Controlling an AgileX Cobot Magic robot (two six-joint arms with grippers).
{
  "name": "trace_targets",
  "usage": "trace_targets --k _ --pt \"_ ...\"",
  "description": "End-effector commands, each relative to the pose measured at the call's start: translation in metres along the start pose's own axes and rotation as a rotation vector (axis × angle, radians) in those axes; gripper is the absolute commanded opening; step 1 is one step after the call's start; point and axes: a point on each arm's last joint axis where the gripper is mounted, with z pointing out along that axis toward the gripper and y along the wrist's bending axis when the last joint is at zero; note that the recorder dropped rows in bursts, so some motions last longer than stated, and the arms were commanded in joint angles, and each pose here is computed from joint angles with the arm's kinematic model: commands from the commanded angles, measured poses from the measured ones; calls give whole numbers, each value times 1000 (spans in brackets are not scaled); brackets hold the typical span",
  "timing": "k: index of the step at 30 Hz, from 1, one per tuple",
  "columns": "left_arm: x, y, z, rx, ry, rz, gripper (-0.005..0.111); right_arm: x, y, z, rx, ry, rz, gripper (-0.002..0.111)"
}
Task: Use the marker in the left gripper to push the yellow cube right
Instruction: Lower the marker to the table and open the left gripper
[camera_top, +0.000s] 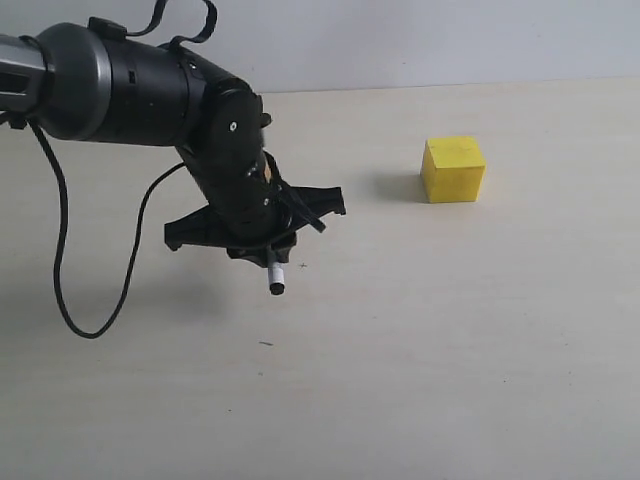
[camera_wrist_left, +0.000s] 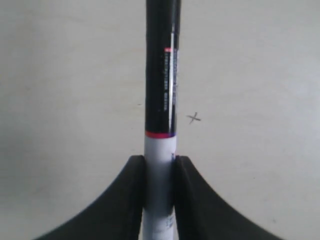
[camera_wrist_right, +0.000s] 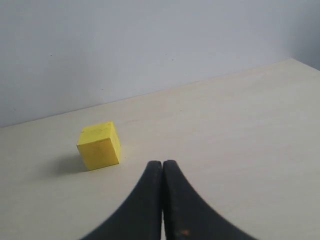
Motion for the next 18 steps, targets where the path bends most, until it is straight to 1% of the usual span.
trace_targets --k 1,6,9,13,18 --pt "-3 -5 -8 -3 12 20 0 0 0 0 -5 -13 -3 0" --pt "-2 -7 -3 -46 75 12 0 0 0 0 -5 -13 -3 0" --pt "-1 -12 7 -26 115 19 0 0 0 0 -5 -13 -3 0" --pt "-4 -17 18 -21 125 10 0 0 0 0 -5 -13 -3 0" --pt "-6 -17 29 -25 126 8 0 0 0 0 -4 -12 -3 0"
